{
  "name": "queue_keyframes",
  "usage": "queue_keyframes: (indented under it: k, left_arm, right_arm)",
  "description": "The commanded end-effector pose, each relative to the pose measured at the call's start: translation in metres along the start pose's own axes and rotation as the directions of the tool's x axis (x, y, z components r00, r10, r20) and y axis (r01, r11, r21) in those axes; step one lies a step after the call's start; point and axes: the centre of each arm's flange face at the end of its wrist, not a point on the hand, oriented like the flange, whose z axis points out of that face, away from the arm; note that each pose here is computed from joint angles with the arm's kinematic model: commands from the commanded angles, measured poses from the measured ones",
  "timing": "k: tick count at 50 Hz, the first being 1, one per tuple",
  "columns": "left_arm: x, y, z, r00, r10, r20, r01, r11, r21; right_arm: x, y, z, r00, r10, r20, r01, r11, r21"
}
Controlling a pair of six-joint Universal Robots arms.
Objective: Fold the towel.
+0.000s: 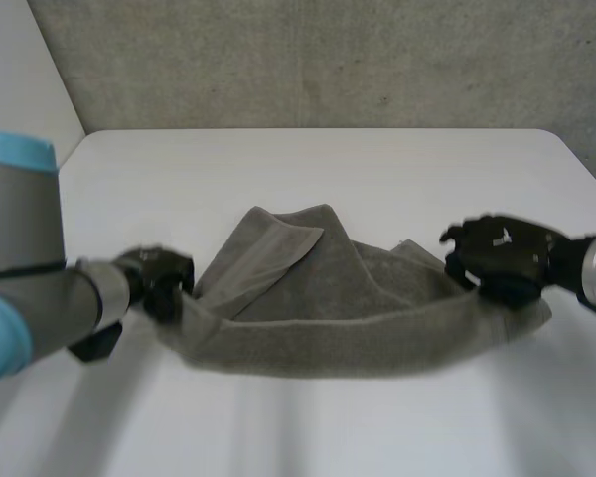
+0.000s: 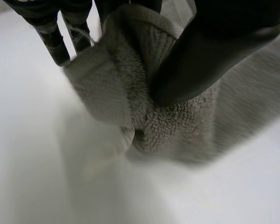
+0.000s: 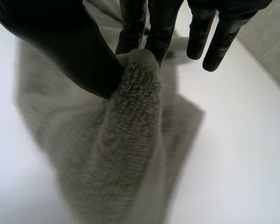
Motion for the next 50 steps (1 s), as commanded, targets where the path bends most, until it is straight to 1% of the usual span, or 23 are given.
queue_keyframes:
  k: [1, 2, 3, 4, 5, 6, 7, 8, 9, 10, 11, 15, 17, 18, 20, 23, 25, 26, 28, 31, 33, 43, 50]
  left_arm:
    - [-0.028, -0.12, 0.013, 0.992, 0.028, 0.12, -0.081, 0.88, 0.467]
    - [-0.028, -0.121, 0.013, 0.992, 0.028, 0.12, -0.081, 0.88, 0.469]
    - [-0.033, -0.15, 0.002, 0.988, 0.018, 0.154, -0.108, 0.794, 0.599]
    - [-0.033, -0.15, 0.002, 0.988, 0.018, 0.154, -0.108, 0.793, 0.6]
    - [-0.037, -0.177, -0.015, 0.984, -0.005, 0.179, -0.128, 0.682, 0.72]
    - [-0.04, -0.202, -0.04, 0.98, -0.035, 0.195, -0.143, 0.554, 0.82]
    - [-0.04, -0.202, -0.041, 0.98, -0.036, 0.195, -0.143, 0.552, 0.821]
    - [-0.042, -0.22, -0.07, 0.978, -0.066, 0.199, -0.152, 0.432, 0.889]
    - [-0.045, -0.228, -0.091, 0.975, -0.087, 0.203, -0.161, 0.349, 0.923]
    - [-0.045, -0.228, -0.091, 0.975, -0.088, 0.203, -0.161, 0.349, 0.923]
    - [-0.045, -0.227, -0.103, 0.974, -0.093, 0.206, -0.167, 0.318, 0.933]
    - [-0.045, -0.214, -0.098, 0.975, -0.085, 0.203, -0.161, 0.355, 0.921]
    - [-0.043, -0.192, -0.083, 0.978, -0.08, 0.194, -0.141, 0.434, 0.89]
    - [-0.043, -0.192, -0.083, 0.978, -0.08, 0.194, -0.141, 0.435, 0.889]
    - [-0.04, -0.165, -0.064, 0.981, -0.073, 0.181, -0.117, 0.525, 0.843]
    - [-0.039, -0.151, -0.055, 0.982, -0.069, 0.178, -0.107, 0.572, 0.813]
    - [-0.037, -0.123, -0.039, 0.983, -0.066, 0.171, -0.088, 0.65, 0.755]
    - [-0.037, -0.123, -0.039, 0.983, -0.066, 0.171, -0.088, 0.65, 0.755]
    - [-0.037, -0.097, -0.028, 0.985, -0.064, 0.162, -0.068, 0.711, 0.7]
    - [-0.037, -0.084, -0.022, 0.987, -0.06, 0.15, -0.057, 0.739, 0.671]
    - [-0.032, -0.06, -0.013, 0.992, -0.05, 0.117, -0.033, 0.789, 0.614]
    - [-0.015, -0.009, 0.009, 0.997, -0.048, 0.06, 0.014, 0.882, 0.47]
    - [-0.001, 0.009, 0.012, 0.999, -0.036, 0.033, 0.019, 0.909, 0.416]
  right_arm:
    - [0.07, -0.069, 0.025, 0.926, -0.251, -0.282, 0.309, 0.934, 0.181]
    - [0.092, -0.094, 0.02, 0.877, -0.238, -0.417, 0.358, 0.903, 0.238]
    - [0.116, -0.116, 0.007, 0.82, -0.168, -0.546, 0.384, 0.87, 0.308]
    - [0.117, -0.117, 0.007, 0.82, -0.168, -0.548, 0.384, 0.87, 0.309]
    - [0.136, -0.136, -0.01, 0.763, -0.067, -0.643, 0.404, 0.826, 0.394]
    - [0.136, -0.136, -0.01, 0.762, -0.066, -0.644, 0.405, 0.825, 0.395]
    - [0.147, -0.153, -0.03, 0.725, 0.041, -0.687, 0.419, 0.766, 0.488]
    - [0.151, -0.164, -0.05, 0.714, 0.127, -0.689, 0.425, 0.704, 0.57]
    - [0.151, -0.164, -0.05, 0.714, 0.128, -0.689, 0.425, 0.703, 0.571]
    - [0.155, -0.164, -0.066, 0.719, 0.186, -0.67, 0.408, 0.667, 0.624]
    - [0.158, -0.156, -0.073, 0.725, 0.218, -0.654, 0.38, 0.665, 0.643]
    - [0.147, -0.14, -0.068, 0.753, 0.208, -0.624, 0.327, 0.704, 0.63]
    - [0.14, -0.137, -0.066, 0.773, 0.194, -0.604, 0.31, 0.716, 0.625]
    - [0.132, -0.133, -0.065, 0.793, 0.179, -0.582, 0.293, 0.725, 0.623]
    - [0.126, -0.128, -0.062, 0.812, 0.166, -0.56, 0.276, 0.735, 0.619]
    - [0.117, -0.113, -0.053, 0.845, 0.156, -0.512, 0.232, 0.755, 0.613]
    - [0.113, -0.103, -0.048, 0.856, 0.159, -0.491, 0.206, 0.768, 0.606]
    - [0.111, -0.093, -0.045, 0.861, 0.164, -0.481, 0.183, 0.784, 0.594]
    - [0.107, -0.081, -0.041, 0.866, 0.171, -0.469, 0.155, 0.801, 0.578]
    - [0.092, -0.057, -0.029, 0.88, 0.178, -0.44, 0.101, 0.836, 0.54]
    - [0.082, -0.045, -0.022, 0.889, 0.174, -0.424, 0.081, 0.851, 0.519]
    - [0.027, 0.018, 0.005, 0.922, 0.142, -0.361, -0.001, 0.932, 0.363]
    - [0.023, 0.021, 0.004, 0.924, 0.149, -0.352, -0.02, 0.938, 0.345]
